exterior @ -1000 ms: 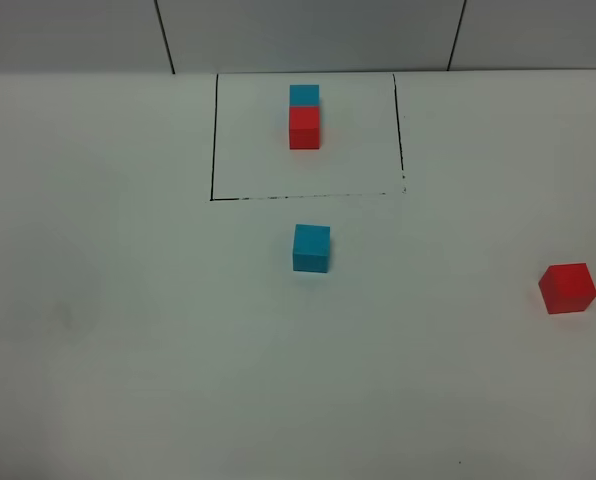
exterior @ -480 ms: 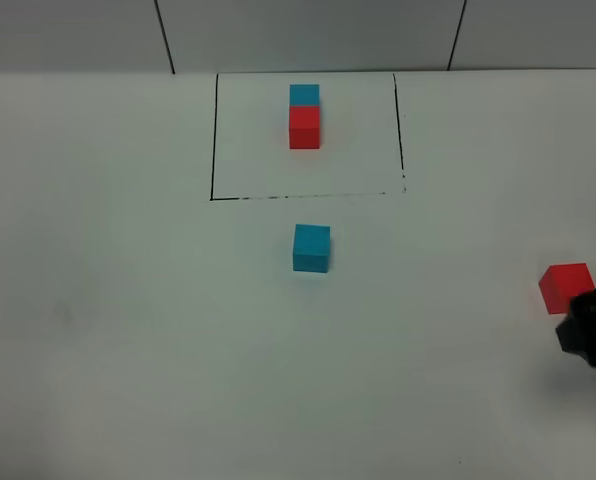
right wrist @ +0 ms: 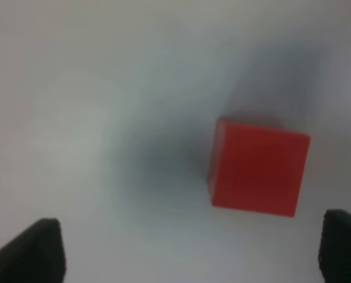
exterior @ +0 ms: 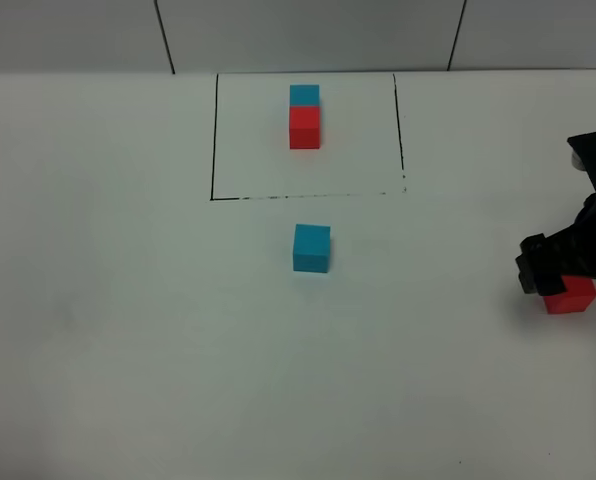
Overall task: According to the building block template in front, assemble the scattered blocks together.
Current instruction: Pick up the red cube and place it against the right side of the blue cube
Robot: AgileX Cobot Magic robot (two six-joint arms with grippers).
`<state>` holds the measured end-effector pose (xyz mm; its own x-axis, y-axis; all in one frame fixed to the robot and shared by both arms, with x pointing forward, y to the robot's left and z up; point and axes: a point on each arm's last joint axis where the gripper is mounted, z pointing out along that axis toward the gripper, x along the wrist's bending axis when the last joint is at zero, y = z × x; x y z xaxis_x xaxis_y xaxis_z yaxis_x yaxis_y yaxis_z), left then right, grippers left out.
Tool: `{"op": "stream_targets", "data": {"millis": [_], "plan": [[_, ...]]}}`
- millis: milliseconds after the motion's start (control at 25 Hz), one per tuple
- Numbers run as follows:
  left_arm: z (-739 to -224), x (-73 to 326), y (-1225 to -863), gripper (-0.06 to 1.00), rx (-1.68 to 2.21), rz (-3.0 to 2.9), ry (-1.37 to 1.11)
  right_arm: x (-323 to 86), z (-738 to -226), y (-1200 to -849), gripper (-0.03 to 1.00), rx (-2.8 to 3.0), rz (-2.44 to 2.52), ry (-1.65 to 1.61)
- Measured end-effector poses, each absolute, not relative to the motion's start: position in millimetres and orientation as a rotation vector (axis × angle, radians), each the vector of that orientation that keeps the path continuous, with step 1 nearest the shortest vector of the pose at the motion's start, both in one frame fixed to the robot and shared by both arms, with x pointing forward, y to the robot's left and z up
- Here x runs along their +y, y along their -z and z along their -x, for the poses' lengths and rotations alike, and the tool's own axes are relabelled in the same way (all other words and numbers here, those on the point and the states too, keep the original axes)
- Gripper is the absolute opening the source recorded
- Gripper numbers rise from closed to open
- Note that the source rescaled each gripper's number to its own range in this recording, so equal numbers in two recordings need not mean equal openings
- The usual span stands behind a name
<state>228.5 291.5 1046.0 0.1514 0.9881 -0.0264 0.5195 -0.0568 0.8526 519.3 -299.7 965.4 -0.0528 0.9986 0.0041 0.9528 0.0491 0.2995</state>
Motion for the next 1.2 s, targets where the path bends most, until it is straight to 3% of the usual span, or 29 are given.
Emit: {"op": "stream_targets", "data": {"millis": [360,880,960,1080,1200], "plan": [[-228,291,-1046,0.87,1.465,-1.681,-0.791,-323,-528,-938,0.74,2.1,-2.089,-0.262],[-228,291,-1046,0.87,1.465,-1.681,-0.789,-327,-543,-907,0.74,2.069,-2.142,-0.244],[-228,291,-1046,0.87,1.464,-1.681,-0.789,-327,-544,-903,0.68,2.064,-2.157,-0.237],[-228,291,-1046,0.87,1.464,-1.681,-0.788,-327,-544,-900,0.48,2.063,-2.166,-0.231],[-228,291,-1046,0.87,1.464,-1.681,-0.788,-328,-544,-900,0.11,2.055,-2.174,-0.231]]}}
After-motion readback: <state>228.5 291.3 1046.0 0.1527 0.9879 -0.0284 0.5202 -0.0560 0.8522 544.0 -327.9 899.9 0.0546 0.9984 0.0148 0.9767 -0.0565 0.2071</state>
